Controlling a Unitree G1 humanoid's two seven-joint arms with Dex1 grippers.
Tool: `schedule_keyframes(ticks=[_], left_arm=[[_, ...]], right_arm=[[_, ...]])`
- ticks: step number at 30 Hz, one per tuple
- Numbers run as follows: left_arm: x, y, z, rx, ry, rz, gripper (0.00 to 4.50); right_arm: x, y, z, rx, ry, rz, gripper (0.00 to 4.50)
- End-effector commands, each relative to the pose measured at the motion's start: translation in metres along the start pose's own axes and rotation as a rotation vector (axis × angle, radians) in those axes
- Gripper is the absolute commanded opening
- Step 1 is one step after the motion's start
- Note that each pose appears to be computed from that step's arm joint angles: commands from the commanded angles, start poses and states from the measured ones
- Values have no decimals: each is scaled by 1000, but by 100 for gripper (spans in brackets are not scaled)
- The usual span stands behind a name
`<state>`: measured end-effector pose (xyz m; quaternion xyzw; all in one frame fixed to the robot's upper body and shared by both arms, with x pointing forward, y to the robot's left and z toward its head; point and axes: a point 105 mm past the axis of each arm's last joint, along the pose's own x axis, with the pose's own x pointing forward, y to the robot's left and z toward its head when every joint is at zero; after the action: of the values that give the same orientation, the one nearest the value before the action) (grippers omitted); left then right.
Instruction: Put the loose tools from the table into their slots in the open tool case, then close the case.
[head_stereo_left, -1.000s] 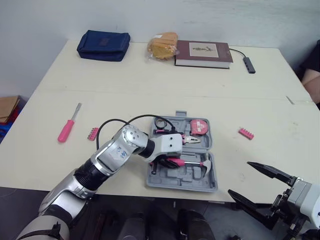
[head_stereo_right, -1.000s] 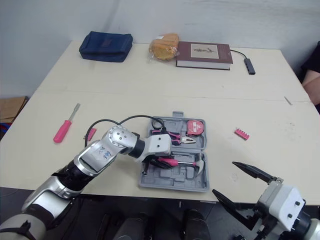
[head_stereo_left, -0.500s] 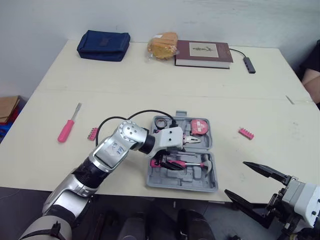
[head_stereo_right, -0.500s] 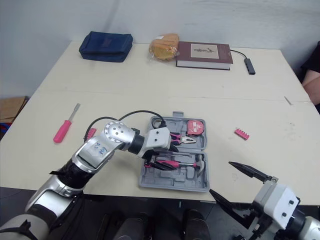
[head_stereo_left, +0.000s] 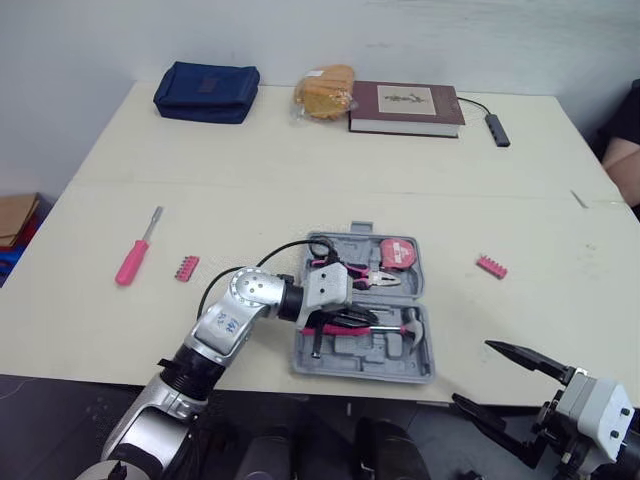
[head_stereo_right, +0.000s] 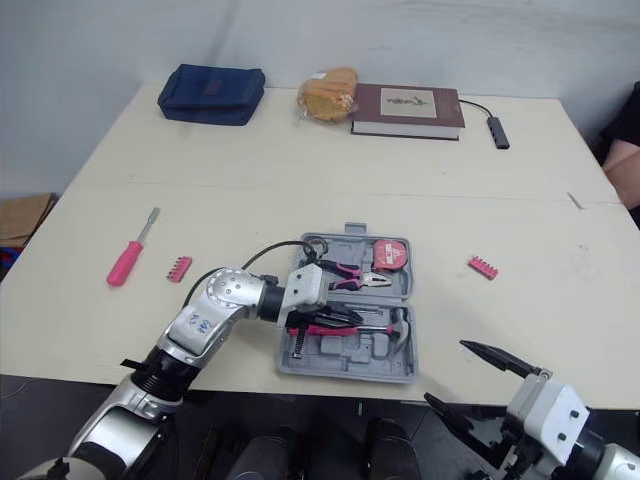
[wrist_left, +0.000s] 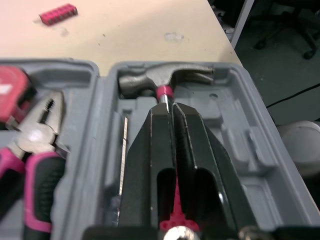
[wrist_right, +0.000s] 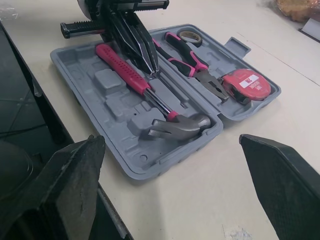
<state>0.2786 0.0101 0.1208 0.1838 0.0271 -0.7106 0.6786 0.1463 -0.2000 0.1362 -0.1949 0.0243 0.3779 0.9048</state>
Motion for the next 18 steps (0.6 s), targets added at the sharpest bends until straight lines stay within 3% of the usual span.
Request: schedule_keyframes(ticks=[1, 3, 10, 18], left_arm=[[0, 2, -4, 28, 35, 15, 6], [-1, 2, -18, -1, 116, 20, 6], [3, -7, -31, -16, 159, -25, 6], [8, -18, -64, -24, 337, -78, 6]], right_arm=[[-2, 3, 1, -8, -9, -3, 450], [-3, 4, 0, -5, -7, -4, 450], [-6, 4, -1, -4, -6, -10, 450], [-5, 2, -2, -8, -7, -9, 450]])
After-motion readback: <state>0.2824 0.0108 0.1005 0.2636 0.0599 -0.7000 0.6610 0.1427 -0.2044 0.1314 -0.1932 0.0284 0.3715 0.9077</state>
